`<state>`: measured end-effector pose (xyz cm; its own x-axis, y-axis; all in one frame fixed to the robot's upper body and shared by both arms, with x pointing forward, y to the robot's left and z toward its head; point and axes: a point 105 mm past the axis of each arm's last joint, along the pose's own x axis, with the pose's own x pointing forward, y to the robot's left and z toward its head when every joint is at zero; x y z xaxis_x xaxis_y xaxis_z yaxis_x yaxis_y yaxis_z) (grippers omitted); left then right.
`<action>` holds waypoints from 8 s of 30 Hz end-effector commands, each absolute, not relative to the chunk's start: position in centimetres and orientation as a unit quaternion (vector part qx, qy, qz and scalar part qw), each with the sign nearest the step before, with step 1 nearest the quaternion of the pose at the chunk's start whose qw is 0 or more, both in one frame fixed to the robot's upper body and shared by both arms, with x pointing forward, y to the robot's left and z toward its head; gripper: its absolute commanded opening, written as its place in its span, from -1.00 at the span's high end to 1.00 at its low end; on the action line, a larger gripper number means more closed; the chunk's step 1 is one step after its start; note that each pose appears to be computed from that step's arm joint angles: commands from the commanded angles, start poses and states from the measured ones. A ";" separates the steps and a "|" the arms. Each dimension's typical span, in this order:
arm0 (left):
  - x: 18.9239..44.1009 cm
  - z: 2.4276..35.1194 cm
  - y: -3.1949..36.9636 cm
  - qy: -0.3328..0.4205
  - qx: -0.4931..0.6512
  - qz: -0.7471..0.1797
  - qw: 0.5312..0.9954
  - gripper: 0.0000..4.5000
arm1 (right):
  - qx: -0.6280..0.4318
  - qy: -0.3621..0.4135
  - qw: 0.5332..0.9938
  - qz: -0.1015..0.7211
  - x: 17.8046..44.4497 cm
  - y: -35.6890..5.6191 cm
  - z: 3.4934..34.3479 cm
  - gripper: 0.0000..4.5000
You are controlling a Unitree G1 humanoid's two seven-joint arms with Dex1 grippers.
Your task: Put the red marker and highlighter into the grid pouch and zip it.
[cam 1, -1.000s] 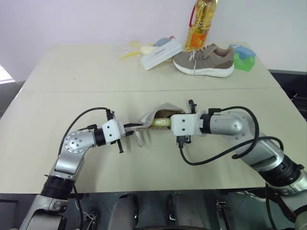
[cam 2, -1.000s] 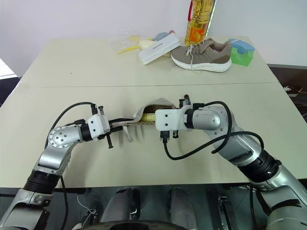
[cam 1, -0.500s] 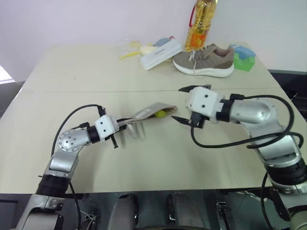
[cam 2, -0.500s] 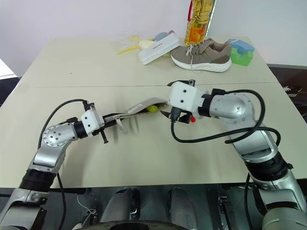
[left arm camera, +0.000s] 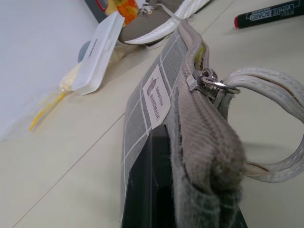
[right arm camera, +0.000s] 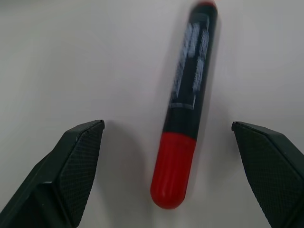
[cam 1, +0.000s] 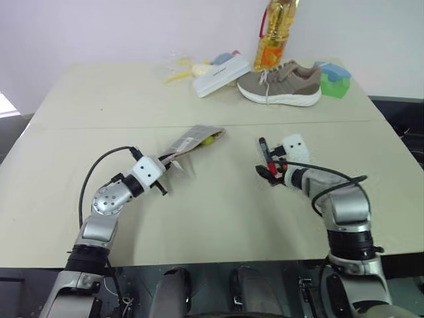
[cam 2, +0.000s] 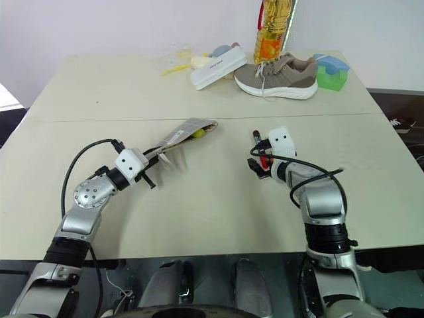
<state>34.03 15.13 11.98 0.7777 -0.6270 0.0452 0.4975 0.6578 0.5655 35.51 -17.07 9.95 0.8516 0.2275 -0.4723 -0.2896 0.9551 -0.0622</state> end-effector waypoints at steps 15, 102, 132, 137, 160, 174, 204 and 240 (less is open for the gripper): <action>33.9 13.5 14.3 -0.139 0.250 -0.350 0.892 1.00 | -0.355 0.024 0.894 0.273 33.9 -14.3 18.3 0.85; 31.7 14.1 9.7 -0.155 0.231 -0.453 0.847 1.00 | -0.582 -0.107 0.692 0.413 31.5 -7.3 21.9 -0.72; 35.9 16.4 7.0 -0.179 0.155 -0.394 0.888 1.00 | -0.039 0.084 0.914 0.396 30.8 -4.0 17.9 0.48; 35.9 16.1 7.6 -0.177 0.167 -0.390 0.888 1.00 | -0.075 0.076 0.924 0.368 31.4 -5.9 18.4 0.96; 34.2 13.1 11.3 -0.131 0.227 -0.415 0.871 1.00 | -0.225 0.065 0.945 0.229 33.2 -18.4 22.1 0.96; 33.9 14.4 10.5 -0.150 0.186 -0.411 0.880 1.00 | -0.060 0.114 0.930 0.343 31.5 -8.5 16.2 -0.48; 33.4 11.8 12.5 -0.122 0.252 -0.421 0.863 1.00 | -0.166 0.073 0.965 0.187 34.5 -16.5 20.6 0.98; 31.1 8.9 21.6 0.019 0.183 -0.329 0.926 -0.79 | -0.185 0.149 0.911 0.339 25.9 -19.7 14.4 -0.54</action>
